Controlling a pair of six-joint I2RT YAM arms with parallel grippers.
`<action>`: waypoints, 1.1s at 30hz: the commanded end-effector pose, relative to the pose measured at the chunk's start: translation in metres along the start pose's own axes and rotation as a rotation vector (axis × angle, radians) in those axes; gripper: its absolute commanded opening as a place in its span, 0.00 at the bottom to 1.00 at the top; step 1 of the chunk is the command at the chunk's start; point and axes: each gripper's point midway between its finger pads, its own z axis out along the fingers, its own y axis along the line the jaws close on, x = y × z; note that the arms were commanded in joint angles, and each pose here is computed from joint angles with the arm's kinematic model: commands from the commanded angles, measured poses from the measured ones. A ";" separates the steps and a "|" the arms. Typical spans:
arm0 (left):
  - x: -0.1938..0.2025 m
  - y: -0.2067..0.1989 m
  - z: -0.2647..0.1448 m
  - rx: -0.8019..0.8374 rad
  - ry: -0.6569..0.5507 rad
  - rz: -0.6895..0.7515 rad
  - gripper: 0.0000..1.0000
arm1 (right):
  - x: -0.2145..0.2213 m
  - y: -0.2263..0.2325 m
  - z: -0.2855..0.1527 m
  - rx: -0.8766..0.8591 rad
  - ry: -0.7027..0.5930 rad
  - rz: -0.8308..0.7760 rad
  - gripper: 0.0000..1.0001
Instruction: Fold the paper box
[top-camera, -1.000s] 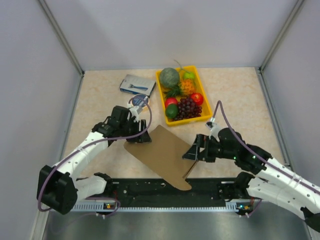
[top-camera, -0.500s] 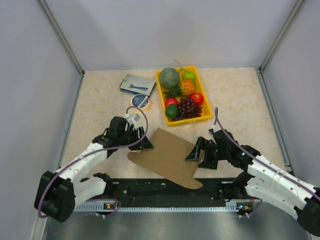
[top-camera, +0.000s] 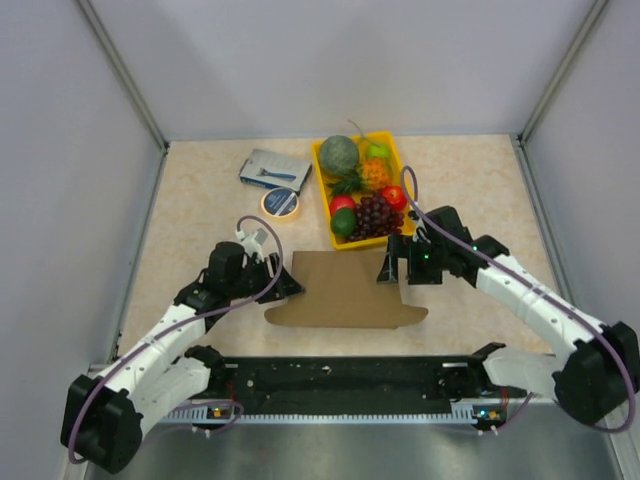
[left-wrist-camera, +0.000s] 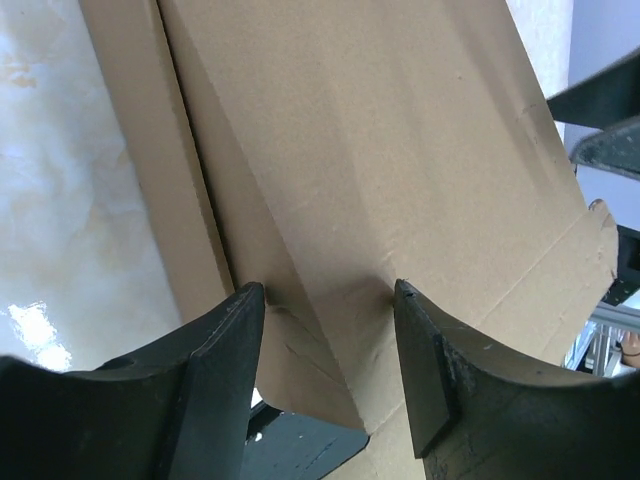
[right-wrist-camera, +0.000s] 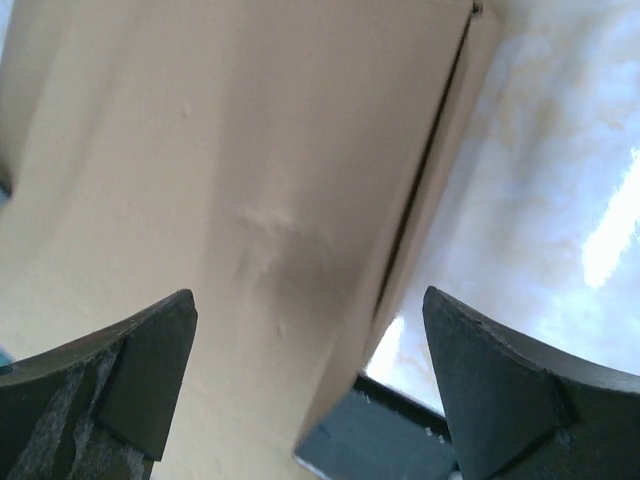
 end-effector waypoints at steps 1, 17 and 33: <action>-0.005 -0.003 -0.004 -0.007 -0.023 0.022 0.58 | 0.024 -0.004 -0.035 -0.017 -0.007 -0.082 0.93; 0.004 -0.005 0.000 0.041 0.004 -0.004 0.40 | 0.058 0.033 -0.024 -0.334 0.042 0.110 0.56; 0.022 0.024 0.002 -0.049 0.027 0.010 0.40 | 0.064 -0.008 -0.008 -0.152 0.010 0.025 0.46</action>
